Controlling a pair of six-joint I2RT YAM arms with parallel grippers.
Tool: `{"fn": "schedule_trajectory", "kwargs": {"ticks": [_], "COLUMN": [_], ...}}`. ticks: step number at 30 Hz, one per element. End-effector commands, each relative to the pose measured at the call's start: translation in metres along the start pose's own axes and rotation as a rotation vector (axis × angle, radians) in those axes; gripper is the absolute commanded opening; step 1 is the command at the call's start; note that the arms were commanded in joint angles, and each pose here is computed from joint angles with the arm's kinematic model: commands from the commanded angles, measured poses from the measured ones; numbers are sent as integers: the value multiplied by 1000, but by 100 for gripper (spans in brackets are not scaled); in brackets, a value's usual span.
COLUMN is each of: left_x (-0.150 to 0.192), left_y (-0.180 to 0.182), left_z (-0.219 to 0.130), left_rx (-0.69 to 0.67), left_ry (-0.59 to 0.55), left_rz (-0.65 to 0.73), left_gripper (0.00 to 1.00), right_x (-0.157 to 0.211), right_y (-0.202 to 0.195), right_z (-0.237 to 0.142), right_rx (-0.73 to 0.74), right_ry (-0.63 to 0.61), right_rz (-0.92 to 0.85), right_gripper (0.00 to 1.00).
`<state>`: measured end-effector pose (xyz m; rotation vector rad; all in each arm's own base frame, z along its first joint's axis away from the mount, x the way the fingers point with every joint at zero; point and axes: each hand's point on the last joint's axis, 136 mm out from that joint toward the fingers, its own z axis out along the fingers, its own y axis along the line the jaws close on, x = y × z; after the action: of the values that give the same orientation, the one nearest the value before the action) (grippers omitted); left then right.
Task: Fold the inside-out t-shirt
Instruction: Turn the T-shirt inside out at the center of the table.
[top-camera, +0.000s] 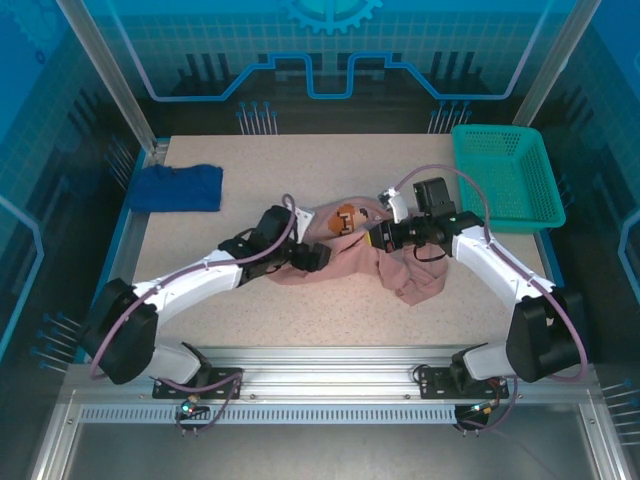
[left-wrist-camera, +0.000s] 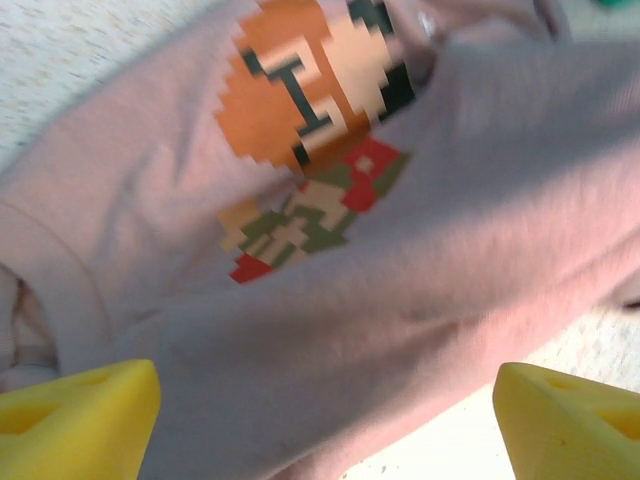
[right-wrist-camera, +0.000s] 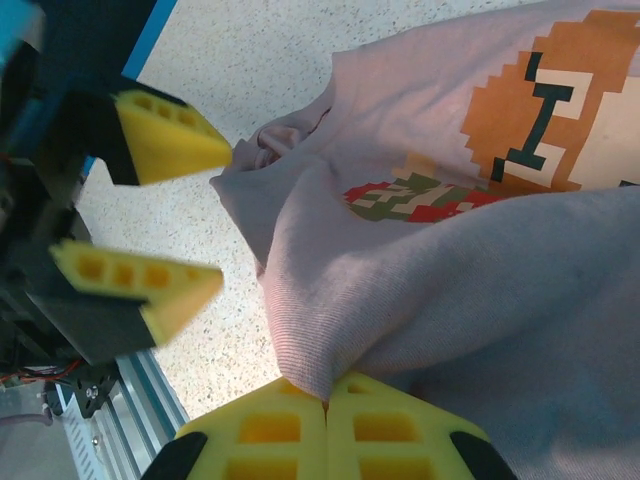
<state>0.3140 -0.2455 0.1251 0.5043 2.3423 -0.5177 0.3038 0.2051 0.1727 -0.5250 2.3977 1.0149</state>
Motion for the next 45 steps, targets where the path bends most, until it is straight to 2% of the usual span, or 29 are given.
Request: {"fn": "schedule_trajectory", "kwargs": {"ticks": [1, 6, 12, 22, 25, 27, 29, 33, 36, 38, 45], "left_x": [0, -7, -16, -15, -20, -28, -36, -57, -67, -71, -76], "left_y": [-8, -13, -7, -5, -14, -24, -39, -74, -81, -77, -64], "left_z": [11, 26, 39, 59, 63, 57, 42, -16, -52, -64, -70], "left_rx": [21, 39, 1, 10, 68, 142, 252, 483, 535, 517, 467], "left_ry": [25, 37, 48, 106, 116, 111, 107, 54, 2, -22, -29], "left_rz": [100, 99, 100, 113, 92, 56, 3, -100, -141, -155, -204], "left_gripper": [91, 92, 72, 54, 39, 21, 1, 0, 0, 0, 0], "right_x": [0, 4, 8, 7, 7, 7, 10, 5, -3, -9, -7], "right_y": [-1, -4, -8, -4, -5, -15, -38, -68, -75, -68, -8], "right_z": [-2, 0, -1, -3, -5, -7, -11, -24, -32, -34, -36], "right_rx": [-9, -6, 17, 6, 21, 86, 238, 551, 667, 662, 455], "right_ry": [0, 7, 14, -1, -9, -11, -1, 19, 11, -12, -129], "right_rz": [15, 19, 18, 13, 9, 16, 28, -39, -86, -129, -301], "right_gripper": [0, 0, 0, 0, 0, 0, 0, 7, 10, 15, 35]}}
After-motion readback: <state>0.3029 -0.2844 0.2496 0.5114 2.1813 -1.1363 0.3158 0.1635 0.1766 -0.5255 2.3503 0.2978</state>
